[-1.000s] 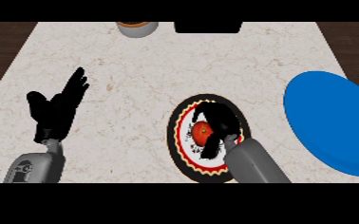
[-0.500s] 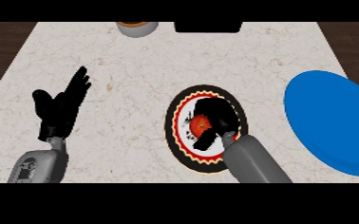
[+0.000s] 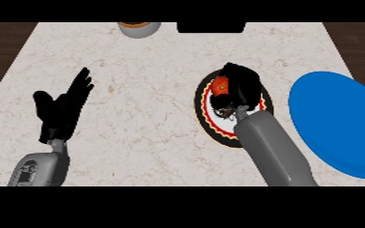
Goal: Pick the tomato from the plate and place it in the plate
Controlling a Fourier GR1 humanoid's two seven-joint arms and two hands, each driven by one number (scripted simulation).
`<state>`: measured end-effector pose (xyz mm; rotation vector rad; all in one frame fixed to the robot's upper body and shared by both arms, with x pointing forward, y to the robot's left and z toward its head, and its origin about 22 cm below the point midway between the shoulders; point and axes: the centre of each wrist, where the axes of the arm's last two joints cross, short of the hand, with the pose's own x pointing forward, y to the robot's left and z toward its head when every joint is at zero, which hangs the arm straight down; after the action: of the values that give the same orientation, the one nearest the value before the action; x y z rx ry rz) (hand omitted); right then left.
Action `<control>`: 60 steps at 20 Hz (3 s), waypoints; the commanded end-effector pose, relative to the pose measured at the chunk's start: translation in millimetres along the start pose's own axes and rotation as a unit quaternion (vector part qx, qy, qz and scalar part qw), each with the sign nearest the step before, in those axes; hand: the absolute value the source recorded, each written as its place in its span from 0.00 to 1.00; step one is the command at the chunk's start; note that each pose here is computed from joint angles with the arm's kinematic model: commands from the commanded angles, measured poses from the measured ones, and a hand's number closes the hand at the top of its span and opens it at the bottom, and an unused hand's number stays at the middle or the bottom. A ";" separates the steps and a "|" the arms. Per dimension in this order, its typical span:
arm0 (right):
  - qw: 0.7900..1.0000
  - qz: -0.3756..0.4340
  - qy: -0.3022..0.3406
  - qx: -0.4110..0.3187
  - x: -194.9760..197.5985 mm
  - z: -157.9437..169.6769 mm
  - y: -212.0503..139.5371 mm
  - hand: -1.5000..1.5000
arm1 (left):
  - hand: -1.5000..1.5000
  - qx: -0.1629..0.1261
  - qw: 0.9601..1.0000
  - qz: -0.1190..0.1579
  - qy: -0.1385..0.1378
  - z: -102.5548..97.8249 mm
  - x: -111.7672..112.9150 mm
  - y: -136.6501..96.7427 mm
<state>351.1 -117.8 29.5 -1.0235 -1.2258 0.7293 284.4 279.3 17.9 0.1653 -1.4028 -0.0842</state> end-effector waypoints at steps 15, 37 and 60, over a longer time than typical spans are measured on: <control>0.938 -0.062 0.158 -0.301 -81.1 20.3 -88.7 1.00 | 0.50 0.012 1.000 0.001 0.001 -3.3 10.6 20.6; 0.955 -0.115 0.233 -0.145 -292.6 18.9 -120.2 0.00 | 0.50 0.008 1.000 -0.009 -0.003 4.9 -3.8 0.5; 0.872 -0.427 0.067 -0.231 -276.6 69.3 -152.5 0.00 | 0.50 0.007 1.000 -0.001 0.003 11.9 -2.1 27.8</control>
<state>237.0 -396.3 70.5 -0.8585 -1.5743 -0.2839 276.4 297.8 19.6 0.1782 -1.3982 -0.0708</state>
